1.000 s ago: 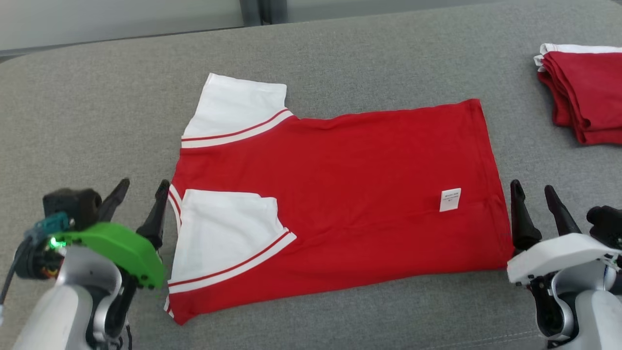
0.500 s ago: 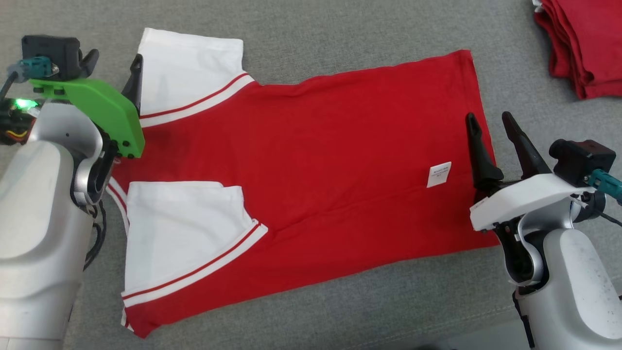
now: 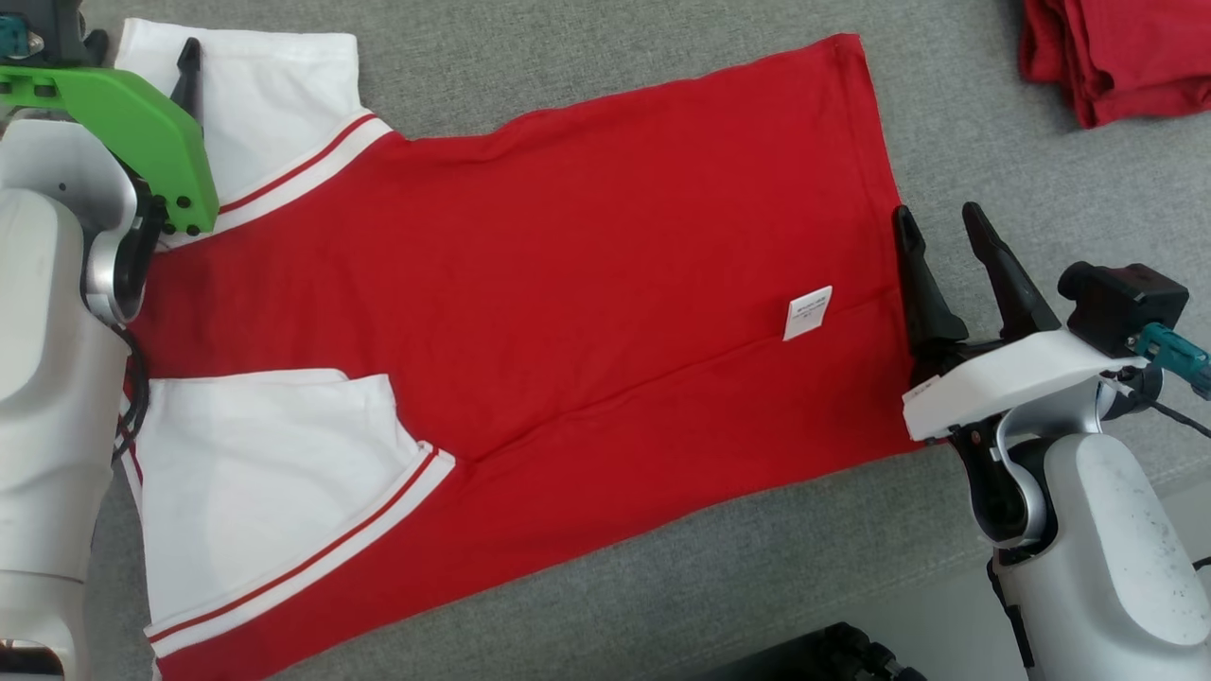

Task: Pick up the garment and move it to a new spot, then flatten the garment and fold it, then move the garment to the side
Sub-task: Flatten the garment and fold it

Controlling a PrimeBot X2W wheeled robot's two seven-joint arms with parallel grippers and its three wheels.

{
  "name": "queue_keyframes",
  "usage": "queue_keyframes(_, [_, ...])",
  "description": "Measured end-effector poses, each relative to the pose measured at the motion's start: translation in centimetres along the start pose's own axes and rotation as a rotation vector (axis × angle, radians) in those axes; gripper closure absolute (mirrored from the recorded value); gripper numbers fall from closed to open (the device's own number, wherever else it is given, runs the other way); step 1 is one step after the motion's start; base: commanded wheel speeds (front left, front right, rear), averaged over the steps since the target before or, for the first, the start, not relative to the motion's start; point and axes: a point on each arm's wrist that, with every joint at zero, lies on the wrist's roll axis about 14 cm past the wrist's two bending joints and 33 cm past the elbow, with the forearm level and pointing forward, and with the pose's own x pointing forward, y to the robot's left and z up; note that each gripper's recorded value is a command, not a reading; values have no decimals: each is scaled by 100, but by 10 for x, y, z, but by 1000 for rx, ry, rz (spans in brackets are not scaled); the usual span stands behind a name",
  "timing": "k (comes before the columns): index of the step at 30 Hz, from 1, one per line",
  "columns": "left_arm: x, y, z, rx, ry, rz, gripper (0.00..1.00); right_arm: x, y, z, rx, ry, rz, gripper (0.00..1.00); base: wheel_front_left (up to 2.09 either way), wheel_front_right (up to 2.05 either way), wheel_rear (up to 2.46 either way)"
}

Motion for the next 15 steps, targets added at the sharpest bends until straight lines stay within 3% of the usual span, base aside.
queue_keyframes(3, [6,1,-1,-3,18,5,0,1,-3,0,-1,-1,-7,0,0,0,0])
queue_keyframes(4, [7,1,-1,-3,21,6,9,1,-4,1,-4,-4,-7,0,0,0,0])
queue_keyframes(5, [7,2,-2,-3,28,8,44,2,-4,3,-7,-7,-6,0,0,0,0])
queue_keyframes(6, [7,2,-2,-2,32,8,55,2,-4,3,-8,-9,-5,0,0,0,0])
queue_keyframes(7, [7,3,-3,-3,35,9,76,3,-4,5,-11,-12,-4,0,0,0,0])
queue_keyframes(9, [6,4,-3,-3,40,11,100,5,-3,10,-16,-24,2,0,0,0,0])
queue_keyframes(15, [0,5,3,-2,19,12,100,14,2,27,-66,-52,37,0,0,0,0])
